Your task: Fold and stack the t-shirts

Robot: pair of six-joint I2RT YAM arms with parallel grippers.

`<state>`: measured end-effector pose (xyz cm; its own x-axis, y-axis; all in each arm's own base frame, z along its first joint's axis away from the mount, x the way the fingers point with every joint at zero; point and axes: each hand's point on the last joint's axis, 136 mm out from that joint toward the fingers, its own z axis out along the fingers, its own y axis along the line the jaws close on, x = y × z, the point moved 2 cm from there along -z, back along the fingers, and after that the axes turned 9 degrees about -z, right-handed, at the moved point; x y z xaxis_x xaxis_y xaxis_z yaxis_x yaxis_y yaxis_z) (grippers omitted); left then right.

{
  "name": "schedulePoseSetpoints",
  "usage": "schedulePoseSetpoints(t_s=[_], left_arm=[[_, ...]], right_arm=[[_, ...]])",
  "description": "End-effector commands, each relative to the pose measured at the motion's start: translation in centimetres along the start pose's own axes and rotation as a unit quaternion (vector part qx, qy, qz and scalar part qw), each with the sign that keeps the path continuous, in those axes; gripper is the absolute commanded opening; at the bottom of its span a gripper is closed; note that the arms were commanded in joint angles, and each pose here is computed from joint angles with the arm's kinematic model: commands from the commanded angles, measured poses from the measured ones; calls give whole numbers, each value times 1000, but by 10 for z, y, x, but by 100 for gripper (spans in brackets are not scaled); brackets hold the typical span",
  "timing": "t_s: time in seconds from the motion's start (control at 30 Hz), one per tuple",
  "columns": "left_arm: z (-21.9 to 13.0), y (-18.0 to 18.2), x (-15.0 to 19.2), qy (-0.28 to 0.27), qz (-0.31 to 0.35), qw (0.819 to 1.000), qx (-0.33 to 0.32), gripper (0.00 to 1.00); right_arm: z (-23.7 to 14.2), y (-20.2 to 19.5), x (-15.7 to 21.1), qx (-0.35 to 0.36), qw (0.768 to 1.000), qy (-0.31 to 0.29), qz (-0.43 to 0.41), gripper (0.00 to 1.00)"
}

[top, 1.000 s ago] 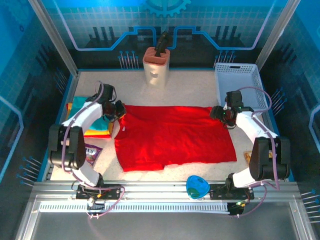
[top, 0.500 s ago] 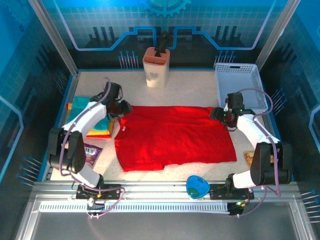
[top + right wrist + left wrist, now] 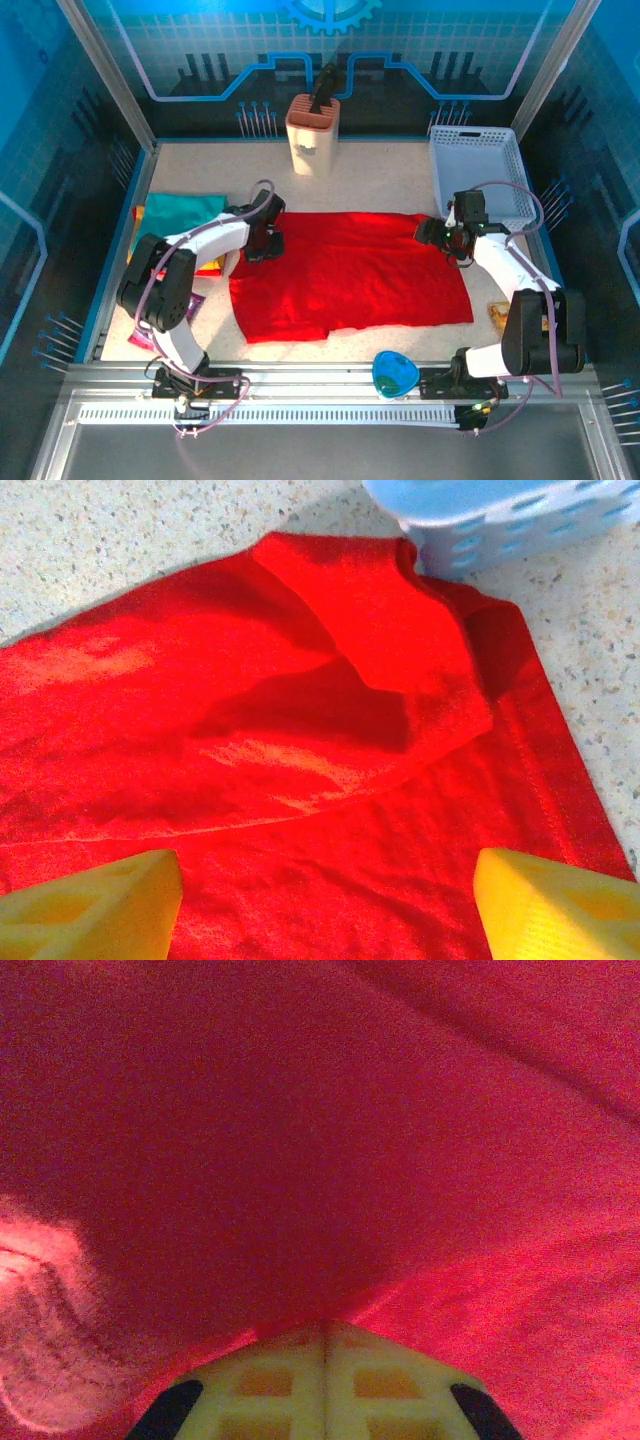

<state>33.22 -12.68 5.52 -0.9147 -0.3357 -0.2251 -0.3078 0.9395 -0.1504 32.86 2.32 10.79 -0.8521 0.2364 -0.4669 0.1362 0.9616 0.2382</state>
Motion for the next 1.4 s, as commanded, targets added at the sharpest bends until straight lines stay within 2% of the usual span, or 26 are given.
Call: schedulePoseSetpoints(t_s=[0.0, 0.23, 0.43, 0.8, 0.97, 1.37], left_arm=[[8, 8, 4, -2, 27, 999, -36, 8], [17, 9, 9, 7, 28, 999, -42, 14], [10, 10, 11, 5, 26, 999, -42, 20], [2, 10, 13, 5, 30, 999, -38, 24], [2, 10, 17, 7, 33, 999, -39, 31], [10, 18, 12, -16, 30, 998, -61, 29]], right_arm=[[1, 5, 9, -10, 1000, 10, -10, 78], [3, 5, 11, -11, 1000, 14, -11, 77], [4, 5, 11, -14, 1000, 16, -12, 78], [4, 6, 12, -12, 1000, 18, -17, 77], [4, 6, 12, -12, 1000, 19, -17, 77], [3, 6, 14, -14, 1000, 19, -17, 77]])
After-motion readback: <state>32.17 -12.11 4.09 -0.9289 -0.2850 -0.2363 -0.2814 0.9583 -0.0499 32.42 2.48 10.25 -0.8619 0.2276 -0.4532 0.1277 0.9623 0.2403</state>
